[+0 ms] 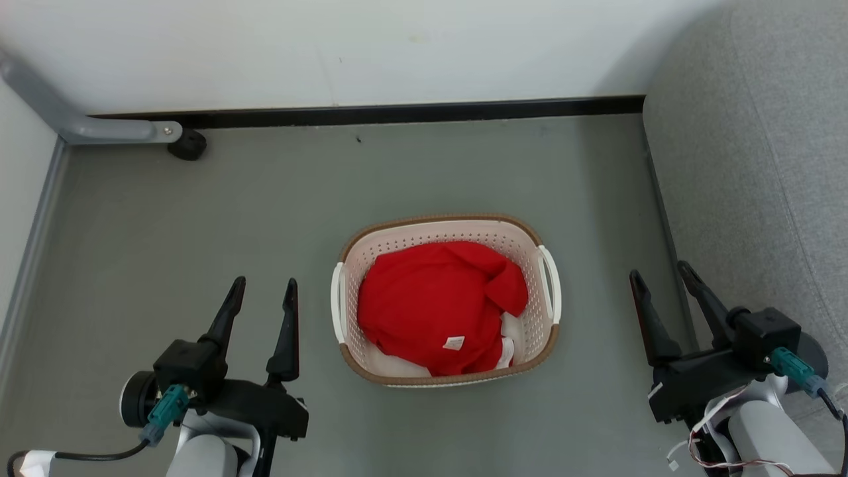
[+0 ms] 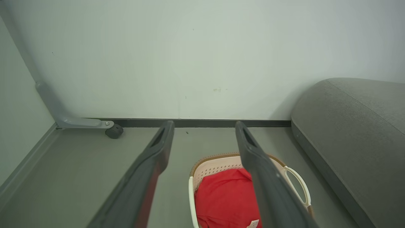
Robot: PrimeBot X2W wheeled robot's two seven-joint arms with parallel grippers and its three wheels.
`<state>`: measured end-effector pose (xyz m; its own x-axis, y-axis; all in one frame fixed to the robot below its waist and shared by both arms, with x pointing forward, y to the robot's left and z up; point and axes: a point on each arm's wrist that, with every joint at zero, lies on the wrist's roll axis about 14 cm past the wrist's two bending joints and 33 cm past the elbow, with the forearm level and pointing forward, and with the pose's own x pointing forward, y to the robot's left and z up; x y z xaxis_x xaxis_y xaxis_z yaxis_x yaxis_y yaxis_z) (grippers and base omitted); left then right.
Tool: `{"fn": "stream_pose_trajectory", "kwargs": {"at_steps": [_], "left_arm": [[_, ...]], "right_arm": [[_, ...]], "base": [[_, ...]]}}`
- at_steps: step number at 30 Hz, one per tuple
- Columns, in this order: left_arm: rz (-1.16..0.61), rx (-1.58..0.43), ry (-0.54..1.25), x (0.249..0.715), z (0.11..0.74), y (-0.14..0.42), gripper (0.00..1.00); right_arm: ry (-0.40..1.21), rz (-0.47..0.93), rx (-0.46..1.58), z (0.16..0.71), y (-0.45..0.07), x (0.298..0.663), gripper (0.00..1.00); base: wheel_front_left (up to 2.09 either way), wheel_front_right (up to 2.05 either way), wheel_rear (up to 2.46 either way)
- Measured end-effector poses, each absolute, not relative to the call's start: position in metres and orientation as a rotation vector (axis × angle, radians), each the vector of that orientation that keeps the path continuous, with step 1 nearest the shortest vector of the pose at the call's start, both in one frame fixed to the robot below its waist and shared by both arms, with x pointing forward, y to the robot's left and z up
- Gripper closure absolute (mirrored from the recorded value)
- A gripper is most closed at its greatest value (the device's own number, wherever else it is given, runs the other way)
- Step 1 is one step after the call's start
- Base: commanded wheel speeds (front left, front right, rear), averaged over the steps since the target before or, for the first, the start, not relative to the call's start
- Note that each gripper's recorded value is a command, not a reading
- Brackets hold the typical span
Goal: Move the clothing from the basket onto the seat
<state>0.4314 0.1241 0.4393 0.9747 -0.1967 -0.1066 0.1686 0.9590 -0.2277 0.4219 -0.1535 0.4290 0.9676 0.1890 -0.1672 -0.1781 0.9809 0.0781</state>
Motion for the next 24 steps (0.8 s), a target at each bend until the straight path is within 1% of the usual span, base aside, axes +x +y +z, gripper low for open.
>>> {"fn": "stream_pose_trajectory", "kwargs": {"at_steps": [15, 24], "left_arm": [[-0.367, -0.220, 0.149, 0.479, 0.418, 0.061, 0.00], [-0.455, -0.187, 0.201, 0.496, 0.386, 0.033, 0.00]], "right_arm": [[0.213, 0.181, 0.077, 0.401, -0.152, 0.457, 0.00], [0.237, 0.177, 0.070, 0.382, -0.152, 0.476, 0.00]], "base": [[0.00, 0.00, 0.00], [0.00, 0.00, 0.00]]}}
